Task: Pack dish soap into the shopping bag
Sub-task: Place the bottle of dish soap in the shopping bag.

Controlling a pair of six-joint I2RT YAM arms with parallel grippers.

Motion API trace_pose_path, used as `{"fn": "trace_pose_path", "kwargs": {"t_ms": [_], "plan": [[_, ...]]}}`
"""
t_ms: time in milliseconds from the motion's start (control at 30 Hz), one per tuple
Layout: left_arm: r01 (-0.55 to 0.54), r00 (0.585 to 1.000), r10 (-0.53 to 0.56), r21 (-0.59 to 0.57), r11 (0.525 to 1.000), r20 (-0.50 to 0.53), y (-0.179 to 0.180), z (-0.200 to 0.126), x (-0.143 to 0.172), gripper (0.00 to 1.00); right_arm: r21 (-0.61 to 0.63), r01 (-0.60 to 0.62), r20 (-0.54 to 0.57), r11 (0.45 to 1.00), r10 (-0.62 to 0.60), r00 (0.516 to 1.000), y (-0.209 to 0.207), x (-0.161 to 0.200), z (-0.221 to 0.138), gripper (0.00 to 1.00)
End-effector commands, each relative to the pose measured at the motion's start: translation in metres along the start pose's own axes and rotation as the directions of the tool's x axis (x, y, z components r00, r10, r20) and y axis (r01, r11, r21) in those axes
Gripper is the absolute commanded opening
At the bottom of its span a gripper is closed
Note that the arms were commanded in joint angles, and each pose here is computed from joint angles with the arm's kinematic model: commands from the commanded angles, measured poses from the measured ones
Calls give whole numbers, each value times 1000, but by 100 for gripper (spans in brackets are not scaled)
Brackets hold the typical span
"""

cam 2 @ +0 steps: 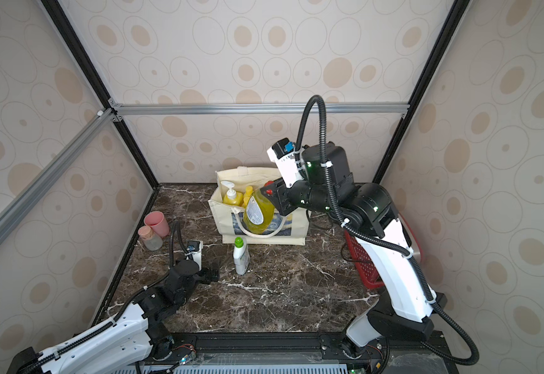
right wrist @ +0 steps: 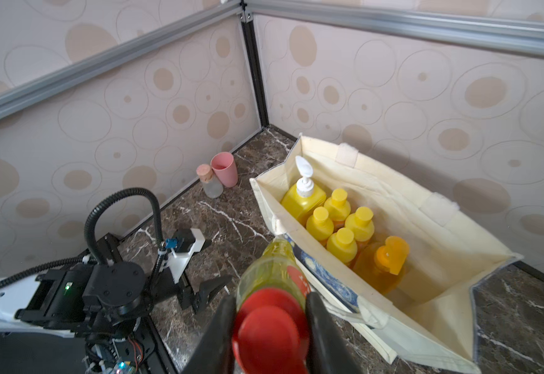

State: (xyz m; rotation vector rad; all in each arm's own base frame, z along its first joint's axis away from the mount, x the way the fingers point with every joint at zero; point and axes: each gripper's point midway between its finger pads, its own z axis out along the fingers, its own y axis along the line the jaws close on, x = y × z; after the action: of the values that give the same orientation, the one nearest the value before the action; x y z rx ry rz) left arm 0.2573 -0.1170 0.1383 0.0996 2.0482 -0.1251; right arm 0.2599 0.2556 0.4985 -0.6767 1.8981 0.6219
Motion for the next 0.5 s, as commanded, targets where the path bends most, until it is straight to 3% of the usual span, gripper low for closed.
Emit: {"fn": "trace_pose_path", "kwargs": {"t_ms": [0,233,467], "plan": [[21,999,-21,10,1000,49,-4,-3,-23,99,49,11,230,999,-22,973,-16,-59,-28,0],[14,999,-14,11,1000,37,-6,-1,-23,99,225,-50,291,973,-18,957,-77,-77,-14,0],[13,999,-13,12,1000,33,-7,0,-23,99,428,-21,248,903,-96,964,-124,-76,12,0]]}}
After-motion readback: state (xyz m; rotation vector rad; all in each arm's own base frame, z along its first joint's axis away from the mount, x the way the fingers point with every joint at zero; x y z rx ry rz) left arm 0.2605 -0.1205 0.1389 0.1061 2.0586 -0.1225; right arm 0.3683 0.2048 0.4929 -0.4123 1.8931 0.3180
